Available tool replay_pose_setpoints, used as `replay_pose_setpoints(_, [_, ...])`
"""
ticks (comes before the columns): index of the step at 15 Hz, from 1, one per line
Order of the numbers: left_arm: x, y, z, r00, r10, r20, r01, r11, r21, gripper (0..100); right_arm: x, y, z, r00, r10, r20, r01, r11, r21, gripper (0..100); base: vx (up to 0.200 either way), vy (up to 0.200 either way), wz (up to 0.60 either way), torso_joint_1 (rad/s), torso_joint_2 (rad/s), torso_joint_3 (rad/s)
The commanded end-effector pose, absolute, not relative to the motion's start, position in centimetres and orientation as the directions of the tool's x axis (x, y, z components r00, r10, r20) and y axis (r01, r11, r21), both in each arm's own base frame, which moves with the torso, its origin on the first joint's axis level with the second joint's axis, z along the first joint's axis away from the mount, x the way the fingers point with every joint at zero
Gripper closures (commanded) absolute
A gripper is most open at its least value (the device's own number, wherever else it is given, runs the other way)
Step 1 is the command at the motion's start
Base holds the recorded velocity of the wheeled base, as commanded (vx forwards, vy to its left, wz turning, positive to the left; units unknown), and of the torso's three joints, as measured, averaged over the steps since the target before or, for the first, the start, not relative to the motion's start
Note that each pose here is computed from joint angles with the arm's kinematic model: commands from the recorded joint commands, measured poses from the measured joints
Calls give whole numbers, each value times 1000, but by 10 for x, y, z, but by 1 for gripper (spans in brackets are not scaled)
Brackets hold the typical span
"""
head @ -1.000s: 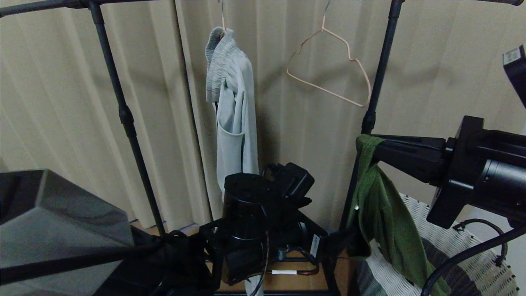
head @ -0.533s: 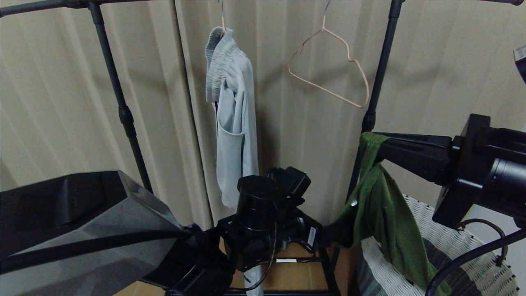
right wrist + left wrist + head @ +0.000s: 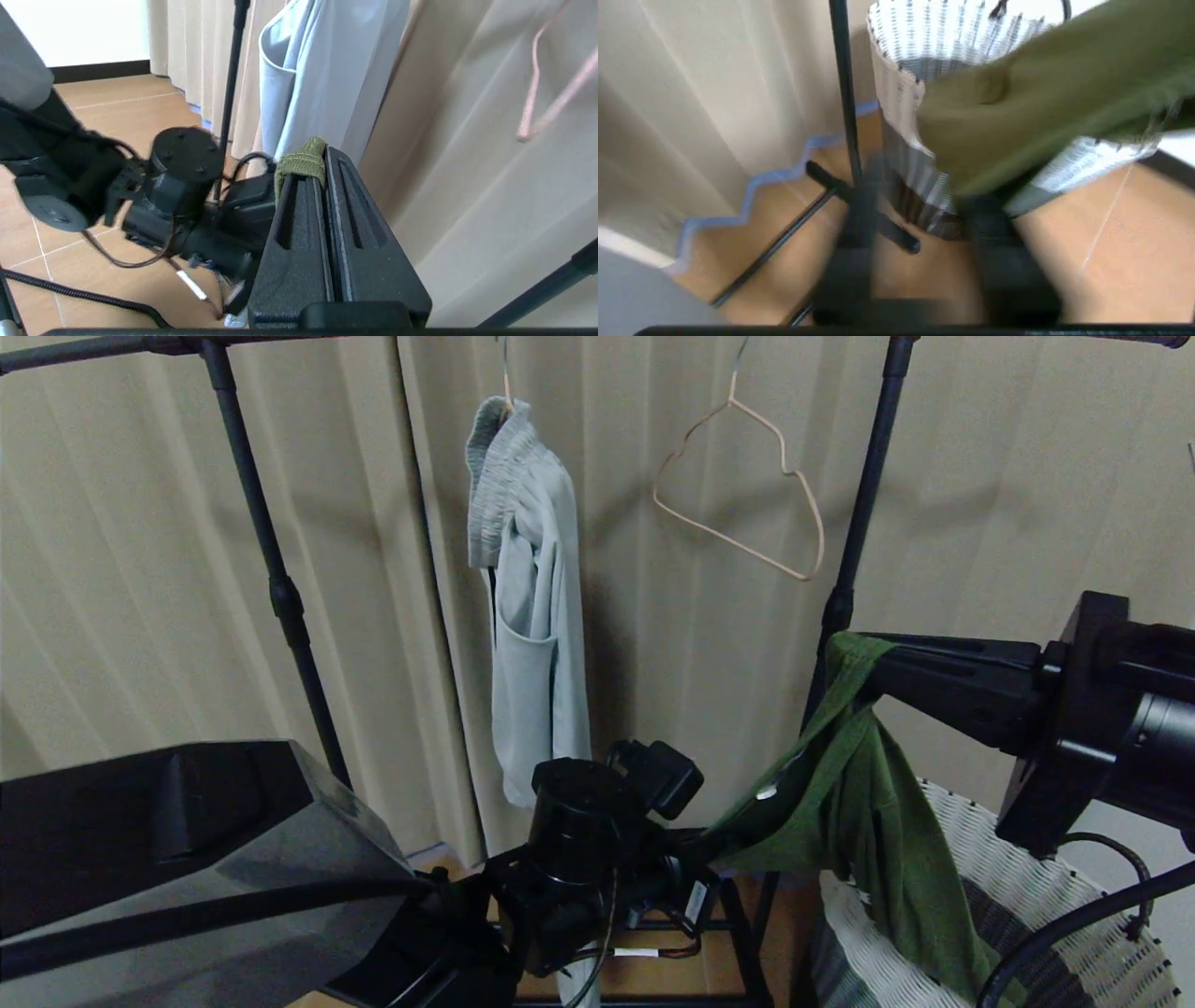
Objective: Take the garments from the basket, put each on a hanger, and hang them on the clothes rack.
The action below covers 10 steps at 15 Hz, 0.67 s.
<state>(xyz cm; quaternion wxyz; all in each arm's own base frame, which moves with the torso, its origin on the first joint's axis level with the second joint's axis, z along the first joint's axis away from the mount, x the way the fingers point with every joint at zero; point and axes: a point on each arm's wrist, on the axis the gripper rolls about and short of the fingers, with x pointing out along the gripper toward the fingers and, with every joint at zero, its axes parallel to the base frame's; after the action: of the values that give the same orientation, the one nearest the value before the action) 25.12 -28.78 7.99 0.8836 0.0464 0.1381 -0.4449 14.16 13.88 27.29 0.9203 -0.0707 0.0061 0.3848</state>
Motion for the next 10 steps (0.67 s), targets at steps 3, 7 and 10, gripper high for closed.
replay_pose_setpoints(3, [238, -243, 95, 636, -746, -199, 771, 626, 118, 100, 145, 132, 273, 731, 679, -61, -682, 725, -95, 100, 0, 0, 0, 0, 0, 0])
replay_pose_setpoints(7, [250, -199, 163, 741, -667, -76, 671, 729, 137, 100, 156, 118, 276, 789, 612, -44, -613, 784, -93, 100, 0, 0, 0, 0, 0, 0])
replay_pose_setpoints(10, [248, -162, 243, 804, -594, -17, 590, 795, 141, 100, 163, 110, 284, 823, 568, 11, -565, 820, -95, 100, 0, 0, 0, 0, 0, 0])
